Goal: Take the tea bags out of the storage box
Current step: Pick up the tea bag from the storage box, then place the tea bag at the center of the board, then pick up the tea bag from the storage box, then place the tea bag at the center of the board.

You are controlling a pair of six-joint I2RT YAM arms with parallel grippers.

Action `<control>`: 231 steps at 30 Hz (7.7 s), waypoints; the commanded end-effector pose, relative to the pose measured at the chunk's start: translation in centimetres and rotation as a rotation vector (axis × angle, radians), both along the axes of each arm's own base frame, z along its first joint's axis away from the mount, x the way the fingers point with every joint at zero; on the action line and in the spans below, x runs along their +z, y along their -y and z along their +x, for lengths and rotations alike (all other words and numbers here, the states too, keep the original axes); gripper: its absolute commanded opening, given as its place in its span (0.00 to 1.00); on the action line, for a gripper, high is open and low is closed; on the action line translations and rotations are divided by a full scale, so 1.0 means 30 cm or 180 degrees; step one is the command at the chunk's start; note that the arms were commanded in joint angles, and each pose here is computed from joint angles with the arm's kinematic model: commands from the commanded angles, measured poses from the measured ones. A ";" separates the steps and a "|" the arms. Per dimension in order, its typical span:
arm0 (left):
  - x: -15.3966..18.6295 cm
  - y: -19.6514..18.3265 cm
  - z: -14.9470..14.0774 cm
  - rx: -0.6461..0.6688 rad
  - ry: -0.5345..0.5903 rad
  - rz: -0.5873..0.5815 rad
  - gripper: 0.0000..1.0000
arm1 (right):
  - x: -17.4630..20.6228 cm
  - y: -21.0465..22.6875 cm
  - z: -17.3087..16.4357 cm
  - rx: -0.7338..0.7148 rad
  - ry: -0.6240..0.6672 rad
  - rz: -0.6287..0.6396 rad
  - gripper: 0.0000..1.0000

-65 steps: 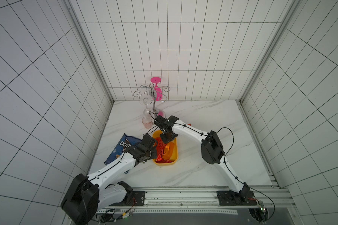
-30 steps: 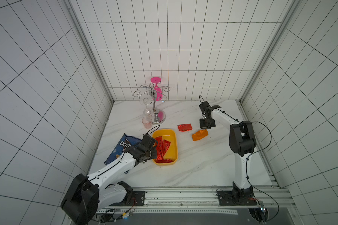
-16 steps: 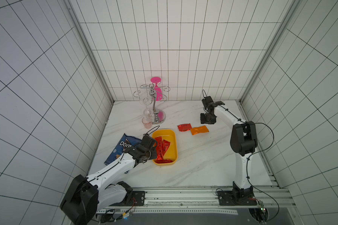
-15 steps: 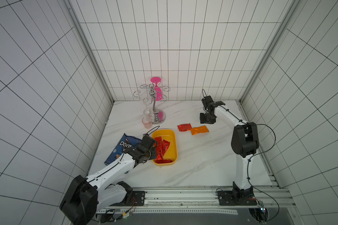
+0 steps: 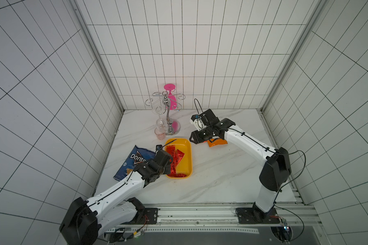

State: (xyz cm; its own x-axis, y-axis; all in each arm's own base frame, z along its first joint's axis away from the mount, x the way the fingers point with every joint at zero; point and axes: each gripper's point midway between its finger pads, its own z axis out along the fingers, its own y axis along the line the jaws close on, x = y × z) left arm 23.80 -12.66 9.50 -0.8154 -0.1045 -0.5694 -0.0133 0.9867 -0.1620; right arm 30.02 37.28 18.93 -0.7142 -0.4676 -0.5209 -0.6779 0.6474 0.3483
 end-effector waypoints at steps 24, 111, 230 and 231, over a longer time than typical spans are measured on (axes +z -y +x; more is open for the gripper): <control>0.022 -0.005 0.013 0.0020 0.0146 0.0009 0.00 | -0.347 -0.218 -0.012 0.0876 0.0097 -0.0681 0.54; 0.019 -0.009 0.012 0.0047 0.0153 0.0006 0.00 | 0.056 0.769 0.324 -0.2233 0.0233 0.0801 0.42; 0.023 -0.008 0.009 0.0035 0.0179 -0.0035 0.00 | -0.140 -0.034 -0.522 0.1745 0.0685 0.0571 0.52; 0.022 -0.008 0.008 0.0033 0.0177 -0.0033 0.00 | -0.169 -0.040 -0.527 0.1784 0.0663 0.0495 0.52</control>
State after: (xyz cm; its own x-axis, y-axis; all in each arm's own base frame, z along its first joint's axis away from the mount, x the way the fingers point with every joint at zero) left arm 23.78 -12.15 9.81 -0.7941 -0.1125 -0.5974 -0.0210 0.9872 -0.1579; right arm 15.53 38.59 16.94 -0.3379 -0.5664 -0.7517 -0.9409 0.1837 0.2845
